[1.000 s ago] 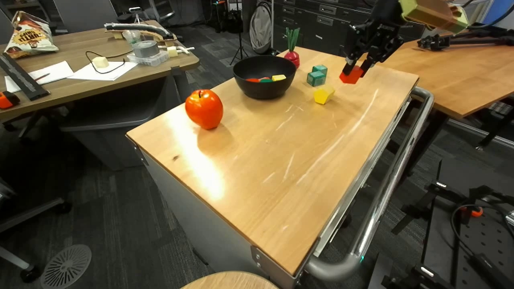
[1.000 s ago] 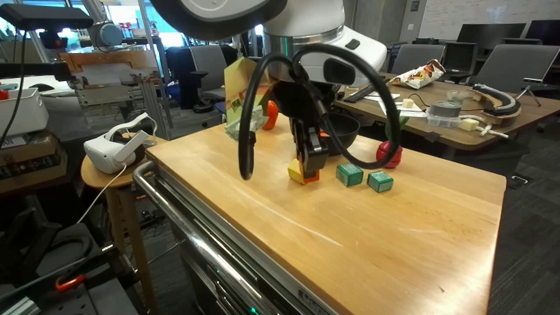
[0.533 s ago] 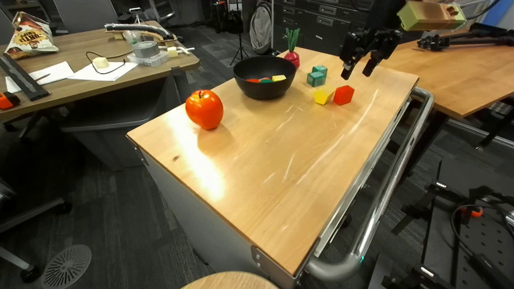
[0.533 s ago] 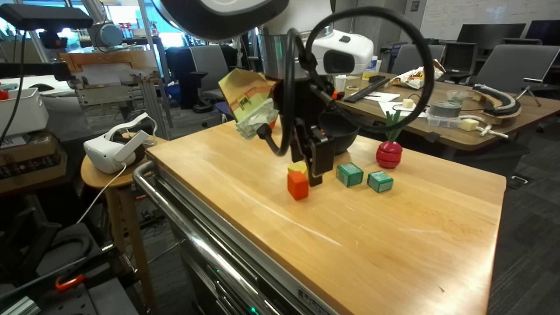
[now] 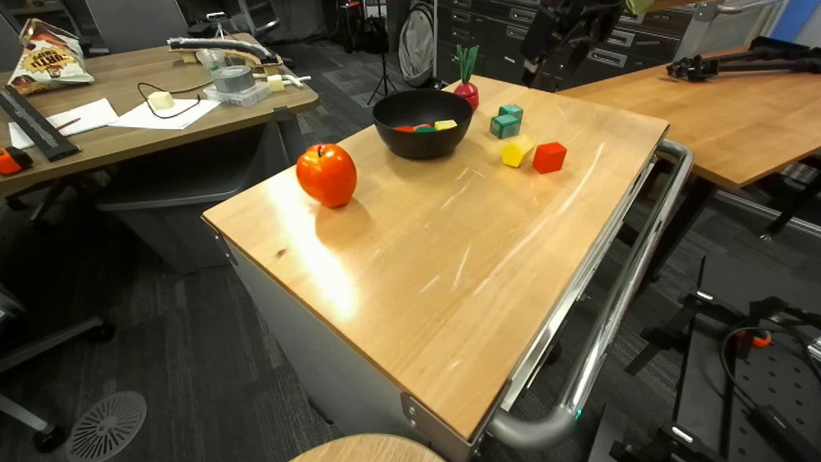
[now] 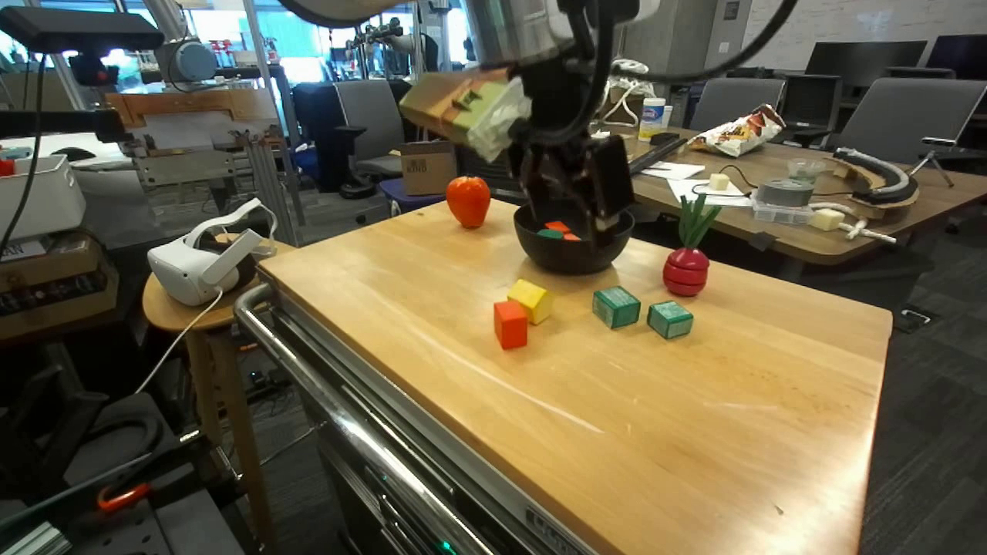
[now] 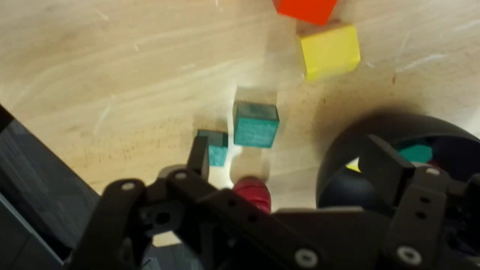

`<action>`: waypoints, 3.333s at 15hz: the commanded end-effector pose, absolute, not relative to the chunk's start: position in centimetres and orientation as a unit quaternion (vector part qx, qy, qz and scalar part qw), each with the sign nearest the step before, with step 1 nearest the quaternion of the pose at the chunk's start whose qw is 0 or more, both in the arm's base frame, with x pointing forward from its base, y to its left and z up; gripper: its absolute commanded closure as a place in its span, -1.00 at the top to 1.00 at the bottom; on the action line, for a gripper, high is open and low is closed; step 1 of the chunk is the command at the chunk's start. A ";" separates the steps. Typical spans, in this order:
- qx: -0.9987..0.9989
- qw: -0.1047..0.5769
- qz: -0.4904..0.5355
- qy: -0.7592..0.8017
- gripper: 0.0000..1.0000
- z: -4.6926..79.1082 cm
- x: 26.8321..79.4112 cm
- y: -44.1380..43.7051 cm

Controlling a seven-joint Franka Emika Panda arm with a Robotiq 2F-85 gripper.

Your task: Take most of the objects from the bowl one at a time and put them on the table, then move the apple to the right, then take the block from the bowl and put it on the table

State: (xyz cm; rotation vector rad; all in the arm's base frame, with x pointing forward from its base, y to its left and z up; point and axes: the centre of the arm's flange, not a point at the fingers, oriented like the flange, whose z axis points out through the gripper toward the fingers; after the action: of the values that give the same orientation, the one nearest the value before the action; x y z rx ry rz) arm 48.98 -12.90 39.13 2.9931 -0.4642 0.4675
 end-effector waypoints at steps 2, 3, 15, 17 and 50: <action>0.980 0.016 0.196 -0.042 1.00 46.2 54.1 -9.5; 0.981 0.008 0.190 -0.023 1.00 46.8 56.2 -8.2; 0.993 0.001 0.119 -0.005 1.00 42.4 61.5 -3.2; 0.995 -0.002 0.103 -0.005 1.00 42.0 62.6 -3.8; 0.996 -0.004 -0.038 -0.075 0.37 27.8 70.6 -5.1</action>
State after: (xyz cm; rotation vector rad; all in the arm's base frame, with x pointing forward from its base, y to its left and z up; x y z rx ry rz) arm 70.41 -5.00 28.46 3.1426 -0.1703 -0.1224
